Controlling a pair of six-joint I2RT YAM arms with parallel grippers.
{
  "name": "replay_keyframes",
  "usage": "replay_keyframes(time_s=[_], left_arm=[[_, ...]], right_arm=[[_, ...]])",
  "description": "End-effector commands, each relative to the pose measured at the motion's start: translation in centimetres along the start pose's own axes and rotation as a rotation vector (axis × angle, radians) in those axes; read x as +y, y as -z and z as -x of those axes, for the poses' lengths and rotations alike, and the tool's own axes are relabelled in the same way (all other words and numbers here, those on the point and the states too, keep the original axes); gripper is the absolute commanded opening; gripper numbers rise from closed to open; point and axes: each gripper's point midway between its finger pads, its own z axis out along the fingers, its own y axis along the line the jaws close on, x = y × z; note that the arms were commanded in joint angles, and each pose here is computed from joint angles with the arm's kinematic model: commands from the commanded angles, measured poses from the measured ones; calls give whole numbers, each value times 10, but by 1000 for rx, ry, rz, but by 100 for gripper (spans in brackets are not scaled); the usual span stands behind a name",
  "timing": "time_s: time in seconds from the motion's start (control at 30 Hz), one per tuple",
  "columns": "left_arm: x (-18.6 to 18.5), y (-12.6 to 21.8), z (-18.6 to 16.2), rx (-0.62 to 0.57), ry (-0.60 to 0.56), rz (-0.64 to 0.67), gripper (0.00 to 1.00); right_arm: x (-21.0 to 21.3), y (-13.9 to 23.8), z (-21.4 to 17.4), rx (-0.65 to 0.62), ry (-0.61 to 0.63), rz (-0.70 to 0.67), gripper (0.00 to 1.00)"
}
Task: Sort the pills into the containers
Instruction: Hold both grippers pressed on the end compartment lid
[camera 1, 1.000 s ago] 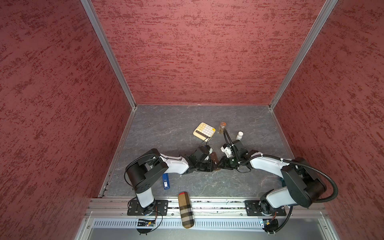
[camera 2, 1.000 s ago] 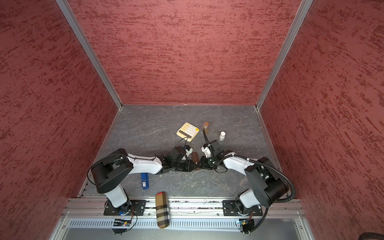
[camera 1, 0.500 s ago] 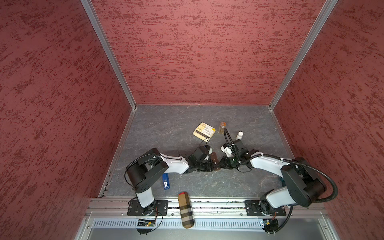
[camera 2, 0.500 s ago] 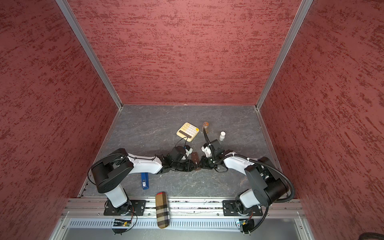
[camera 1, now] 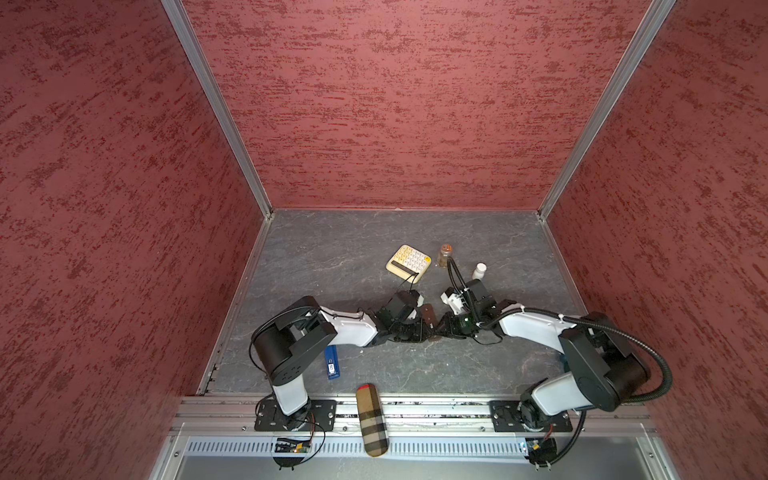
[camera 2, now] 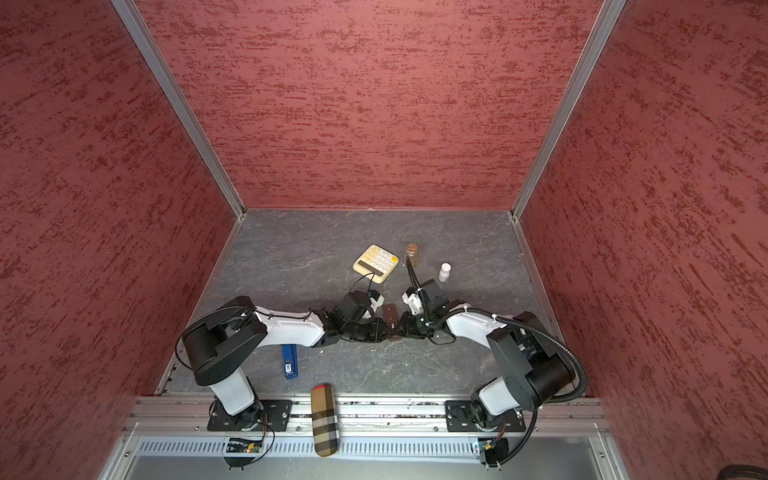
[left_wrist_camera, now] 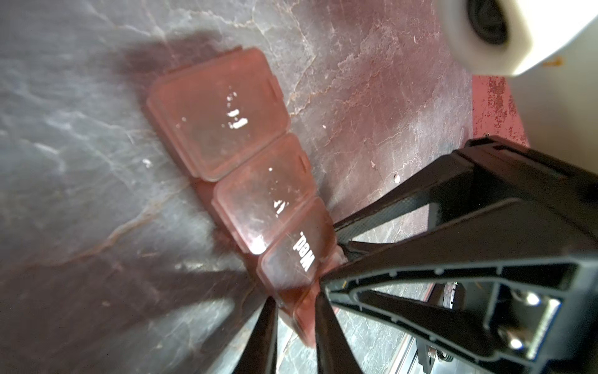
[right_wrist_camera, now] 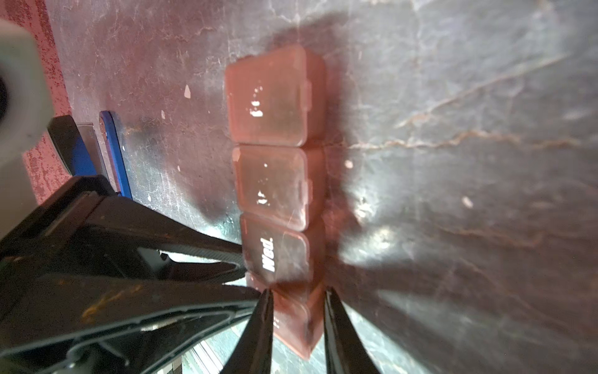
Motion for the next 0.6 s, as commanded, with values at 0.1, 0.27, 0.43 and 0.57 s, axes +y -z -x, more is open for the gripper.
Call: replay_keyframes(time_s=[0.1, 0.27, 0.43, 0.57], left_arm=[[2, -14, -19, 69, -3, 2, 21], [0, -19, -23, 80, -5, -2, 21], [0, -23, -25, 85, -2, -5, 20], [0, -24, -26, 88, -4, -5, 19]], right_arm=[[-8, -20, -40, 122, -21, 7, 25], [-7, -23, -44, 128, -14, 9, 23], [-8, -25, -48, 135, 2, -8, 20], [-11, -30, -51, 142, 4, -18, 14]])
